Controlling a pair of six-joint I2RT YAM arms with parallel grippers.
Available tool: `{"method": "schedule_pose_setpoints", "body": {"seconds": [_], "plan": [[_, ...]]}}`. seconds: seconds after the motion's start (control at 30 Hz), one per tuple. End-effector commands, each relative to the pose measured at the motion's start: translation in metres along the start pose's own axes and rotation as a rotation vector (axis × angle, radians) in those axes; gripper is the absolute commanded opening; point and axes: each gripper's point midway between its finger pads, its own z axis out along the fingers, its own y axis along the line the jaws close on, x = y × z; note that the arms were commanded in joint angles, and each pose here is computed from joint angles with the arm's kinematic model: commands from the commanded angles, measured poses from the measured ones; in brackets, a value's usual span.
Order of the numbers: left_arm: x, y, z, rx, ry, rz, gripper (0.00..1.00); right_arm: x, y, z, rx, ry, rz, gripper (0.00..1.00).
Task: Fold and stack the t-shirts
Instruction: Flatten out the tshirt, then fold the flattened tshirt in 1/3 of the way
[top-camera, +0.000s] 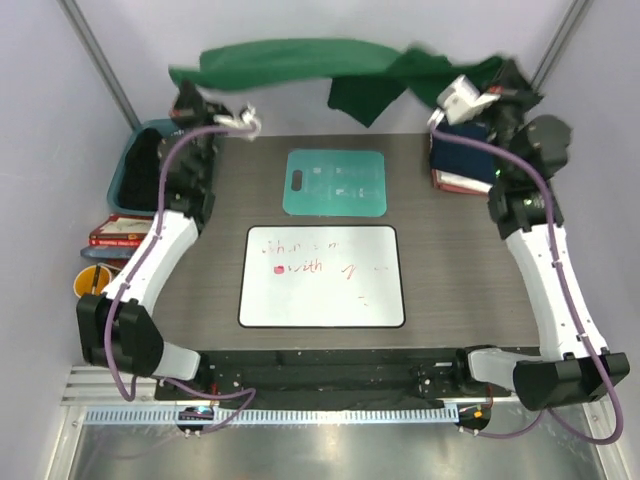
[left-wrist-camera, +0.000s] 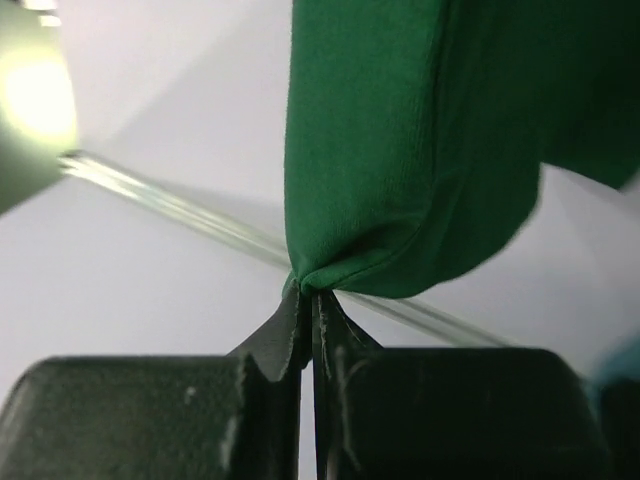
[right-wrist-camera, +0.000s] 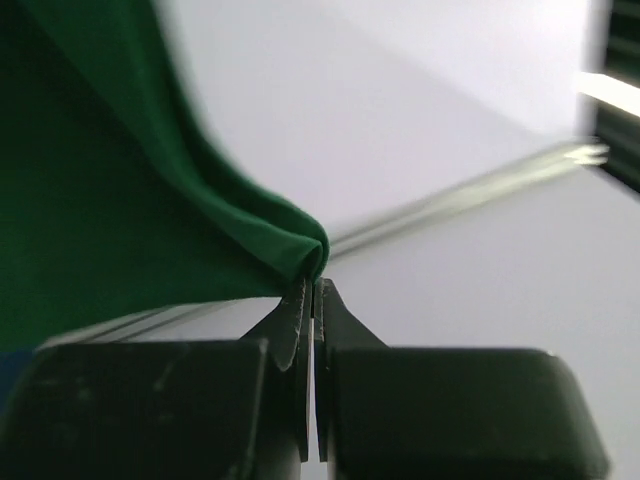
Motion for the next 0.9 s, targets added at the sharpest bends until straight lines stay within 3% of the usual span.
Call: {"method": "schedule_pose_setpoints", "body": {"seconds": [0.0, 0.07, 0.1, 0.17, 0.2, 0.27, 0.4, 0.67, 0.73, 0.87], "plan": [[0.029, -0.153, -0.083, 0.418, 0.036, -0.002, 0.0, 0.023, 0.182, -0.069, -0.566, 0.048, 0.114, 0.01], [0.036, -0.221, -0.141, 0.657, 0.006, 0.029, 0.0, 0.022, 0.208, -0.112, -0.692, 0.04, 0.129, 0.01], [0.036, -0.227, -0.16, 0.725, -0.018, 0.055, 0.0, 0.031, 0.251, -0.154, -0.876, 0.071, 0.128, 0.01], [0.038, -0.273, -0.22, 0.969, -0.072, 0.071, 0.0, 0.03, 0.271, -0.192, -0.997, 0.027, 0.08, 0.01], [0.037, -0.275, -0.232, 1.007, -0.107, 0.113, 0.0, 0.037, 0.295, -0.227, -1.13, 0.049, 0.075, 0.01], [0.035, -0.292, -0.271, 1.158, -0.149, 0.093, 0.0, 0.039, 0.308, -0.257, -1.265, 0.033, 0.04, 0.01], [0.036, -0.3, -0.309, 1.352, -0.196, 0.132, 0.0, 0.048, 0.325, -0.332, -1.599, 0.084, 0.029, 0.01], [0.047, -0.295, -0.353, 1.659, -0.124, 0.135, 0.0, 0.054, 0.322, -0.368, -1.758, 0.129, 0.007, 0.01], [0.046, -0.29, -0.365, 1.704, -0.132, 0.127, 0.0, 0.057, 0.32, -0.365, -1.747, 0.134, -0.012, 0.01], [0.046, -0.281, -0.385, 1.735, -0.191, 0.172, 0.0, 0.065, 0.32, -0.324, -1.559, 0.173, -0.037, 0.01]]}}
